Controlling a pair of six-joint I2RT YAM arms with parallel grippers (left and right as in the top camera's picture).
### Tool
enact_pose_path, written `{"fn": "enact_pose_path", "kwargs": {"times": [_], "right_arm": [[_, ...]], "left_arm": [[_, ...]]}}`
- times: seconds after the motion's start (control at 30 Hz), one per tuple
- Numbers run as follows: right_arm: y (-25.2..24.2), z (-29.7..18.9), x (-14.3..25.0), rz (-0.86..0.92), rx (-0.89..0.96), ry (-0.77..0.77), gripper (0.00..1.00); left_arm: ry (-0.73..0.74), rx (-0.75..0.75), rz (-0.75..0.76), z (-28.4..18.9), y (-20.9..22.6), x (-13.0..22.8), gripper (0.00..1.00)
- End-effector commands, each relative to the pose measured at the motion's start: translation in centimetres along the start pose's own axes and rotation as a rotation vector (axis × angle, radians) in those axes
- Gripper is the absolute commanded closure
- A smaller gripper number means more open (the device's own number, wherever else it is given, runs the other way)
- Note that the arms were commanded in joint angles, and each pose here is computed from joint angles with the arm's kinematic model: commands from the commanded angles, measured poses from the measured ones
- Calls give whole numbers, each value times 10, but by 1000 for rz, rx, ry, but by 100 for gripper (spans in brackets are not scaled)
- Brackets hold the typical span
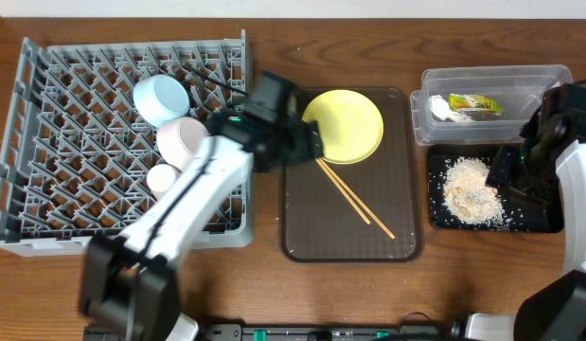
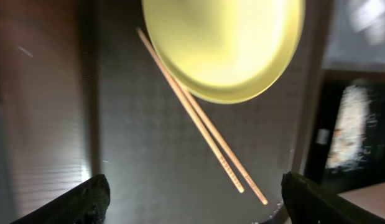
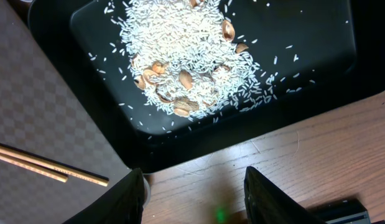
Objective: Sort waste into correct bins and load items into the dishwasher rack
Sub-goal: 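Reach the left gripper to the wooden chopsticks and close on them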
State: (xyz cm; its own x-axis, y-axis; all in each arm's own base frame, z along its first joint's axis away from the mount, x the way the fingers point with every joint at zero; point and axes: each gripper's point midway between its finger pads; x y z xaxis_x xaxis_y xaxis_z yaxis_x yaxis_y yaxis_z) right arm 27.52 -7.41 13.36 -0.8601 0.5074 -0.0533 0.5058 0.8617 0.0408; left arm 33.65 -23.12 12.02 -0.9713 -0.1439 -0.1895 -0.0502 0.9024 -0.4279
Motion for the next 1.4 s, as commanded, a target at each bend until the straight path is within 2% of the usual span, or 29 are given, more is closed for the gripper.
{"fn": "enact_pose_path", "kwargs": {"times": [0.0, 0.17, 0.4, 0.73, 1.0, 1.37], "right_arm": [[-1, -7, -3, -8, -8, -27, 50], [-1, -7, -3, -8, -8, -27, 50], [0, -7, -2, -8, -14, -25, 50], [0, -7, -2, -8, -14, -23, 50], [0, -7, -2, -8, -14, -23, 50], [0, -7, -1, -8, -14, -22, 50]], "left_arm": [[30, -69, -60, 31, 1, 11, 10], [52, -168, -8, 67, 7, 27, 11], [-15, -306, 60, 81, 19, 29, 12], [-34, -283, 101, 90, 4, 34, 13], [-89, -343, 144, 88, 7, 31, 13], [-75, -347, 210, 111, -5, 50, 14]]}}
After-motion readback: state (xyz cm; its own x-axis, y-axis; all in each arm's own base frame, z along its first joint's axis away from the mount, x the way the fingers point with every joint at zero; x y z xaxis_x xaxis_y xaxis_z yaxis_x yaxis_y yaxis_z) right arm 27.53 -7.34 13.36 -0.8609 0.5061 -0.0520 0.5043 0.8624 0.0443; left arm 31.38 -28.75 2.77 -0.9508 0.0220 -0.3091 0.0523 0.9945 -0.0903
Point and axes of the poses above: each gripper's point midway between its finger pads, its own z axis out along the fingers, its own y axis along the line the jaws close on, x = y × z, and after that the axes turned 2 degrees about z, right-handed
